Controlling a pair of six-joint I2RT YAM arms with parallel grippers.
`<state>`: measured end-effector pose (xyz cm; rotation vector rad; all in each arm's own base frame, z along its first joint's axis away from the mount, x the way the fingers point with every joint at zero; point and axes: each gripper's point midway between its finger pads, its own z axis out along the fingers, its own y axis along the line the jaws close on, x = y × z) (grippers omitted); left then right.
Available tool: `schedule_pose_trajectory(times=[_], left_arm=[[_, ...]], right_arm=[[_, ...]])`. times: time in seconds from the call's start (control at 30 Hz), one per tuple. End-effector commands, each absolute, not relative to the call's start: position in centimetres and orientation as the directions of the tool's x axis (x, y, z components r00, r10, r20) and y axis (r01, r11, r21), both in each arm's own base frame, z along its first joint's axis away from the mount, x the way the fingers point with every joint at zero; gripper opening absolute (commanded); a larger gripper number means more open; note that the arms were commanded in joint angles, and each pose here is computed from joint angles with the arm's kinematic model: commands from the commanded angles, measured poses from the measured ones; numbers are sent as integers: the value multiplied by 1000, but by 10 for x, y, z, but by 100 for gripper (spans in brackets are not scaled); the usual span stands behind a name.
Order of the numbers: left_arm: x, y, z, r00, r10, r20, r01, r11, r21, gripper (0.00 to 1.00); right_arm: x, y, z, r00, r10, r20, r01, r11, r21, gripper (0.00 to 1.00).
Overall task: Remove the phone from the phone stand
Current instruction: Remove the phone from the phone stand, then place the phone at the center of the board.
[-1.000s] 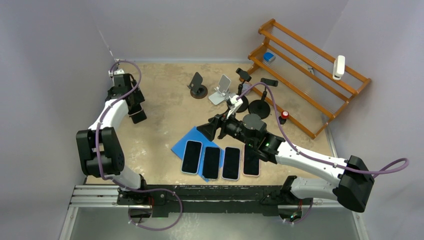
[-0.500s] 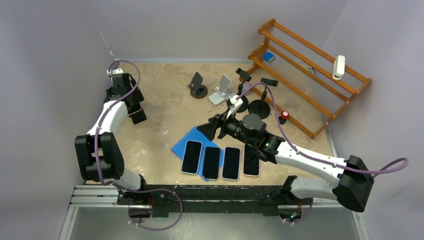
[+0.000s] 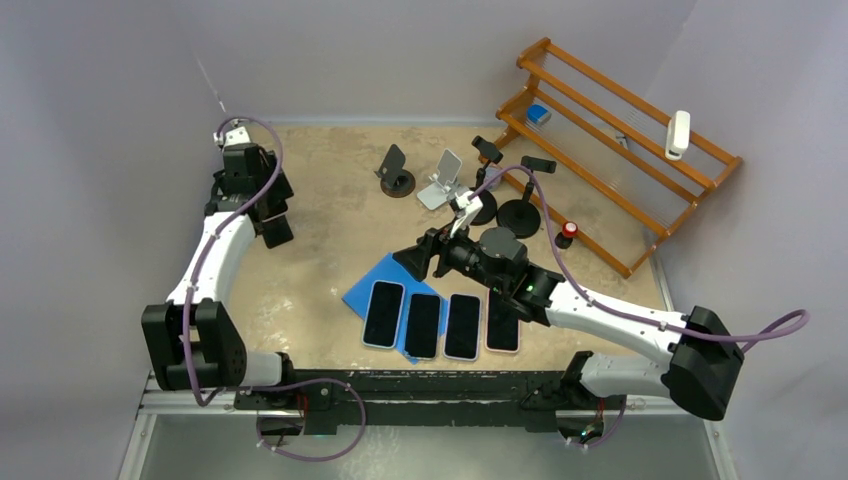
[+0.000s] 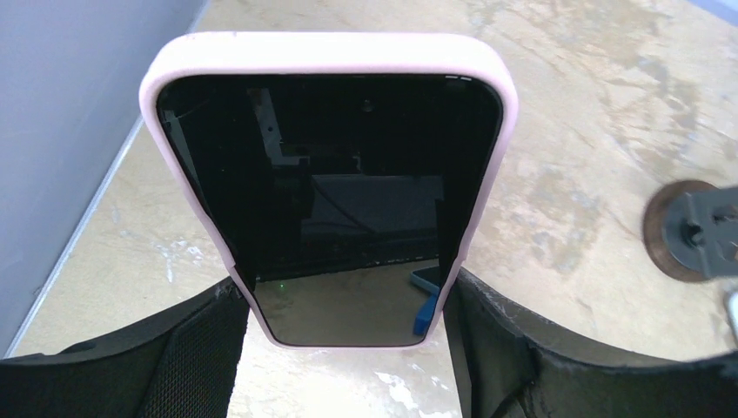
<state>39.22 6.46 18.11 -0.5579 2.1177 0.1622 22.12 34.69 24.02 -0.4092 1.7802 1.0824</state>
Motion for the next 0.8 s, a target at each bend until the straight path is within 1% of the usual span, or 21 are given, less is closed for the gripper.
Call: schedule_pose_trajectory(times=[0.0, 0.13, 0.23, 0.33, 0.47, 0.57, 0.77], left_arm=[[395, 39, 223, -401, -329, -855, -360, 915, -183, 0], [385, 9, 231, -448, -359, -819, -265, 928, -262, 0], [375, -18, 237, -491, -372, -788, -158, 927, -340, 0], [366, -43, 247, -521, -368, -770, -50, 914, -403, 0], [348, -79, 255, -575, -376, -726, 71, 861, -503, 0], [331, -101, 263, -582, -386, -715, 166, 805, -570, 0], [300, -128, 274, -593, -393, -703, 280, 718, -637, 0]], right_arm=[[225, 350, 254, -430, 212, -878, -693, 545, 471, 75], [225, 352, 254, -433, 210, -877, -698, 538, 473, 75], [224, 355, 256, -423, 211, -881, -715, 519, 468, 75], [216, 360, 263, -402, 214, -890, -760, 465, 455, 75], [206, 368, 275, -373, 231, -899, -815, 382, 436, 75], [204, 377, 279, -348, 241, -906, -841, 348, 415, 76], [214, 399, 277, -309, 262, -914, -819, 416, 396, 81]])
